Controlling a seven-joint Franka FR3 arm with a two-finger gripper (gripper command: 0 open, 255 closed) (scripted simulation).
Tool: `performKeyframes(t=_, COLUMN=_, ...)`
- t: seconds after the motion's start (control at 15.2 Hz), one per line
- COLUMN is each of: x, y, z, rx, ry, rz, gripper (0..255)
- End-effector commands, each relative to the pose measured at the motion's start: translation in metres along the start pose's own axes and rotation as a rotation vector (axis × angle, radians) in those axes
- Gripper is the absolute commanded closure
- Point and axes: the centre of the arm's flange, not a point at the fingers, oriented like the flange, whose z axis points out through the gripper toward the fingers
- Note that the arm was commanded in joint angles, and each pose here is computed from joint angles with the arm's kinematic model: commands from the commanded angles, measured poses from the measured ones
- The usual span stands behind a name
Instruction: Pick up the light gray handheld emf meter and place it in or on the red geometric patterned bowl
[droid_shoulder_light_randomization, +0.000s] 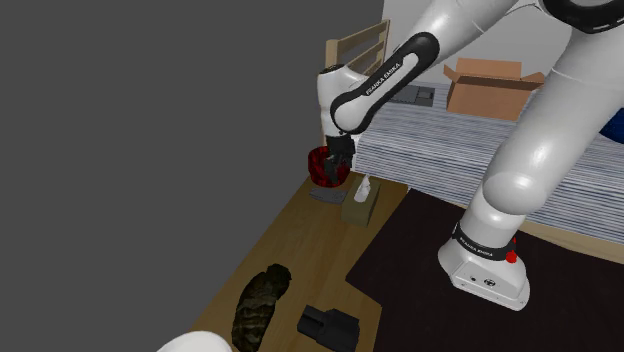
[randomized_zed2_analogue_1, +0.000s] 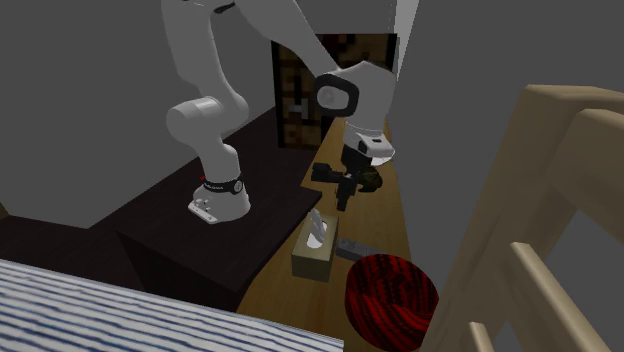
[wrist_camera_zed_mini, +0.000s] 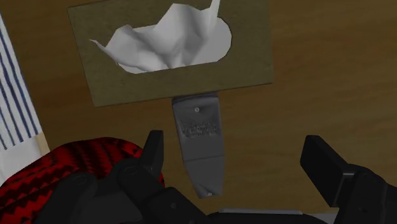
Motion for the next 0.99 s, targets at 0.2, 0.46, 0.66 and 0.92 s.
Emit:
performKeyframes(t=0.2, x=0.041, y=-0.005, z=0.05, rx=-0.045, ry=0.008, rz=0.015, gripper=0)
performKeyframes(t=0.46, x=0.074, y=-0.005, z=0.091, rx=-0.081, ry=0.014, rz=0.028, gripper=0)
performKeyframes(t=0.66, x=0.08, y=-0.004, z=0.109, rx=-0.088, ry=0.015, rz=0.03, gripper=0)
performKeyframes(t=0.92, x=0.08, y=-0.002, z=0.13, rx=-0.088, ry=0.015, rz=0.03, gripper=0)
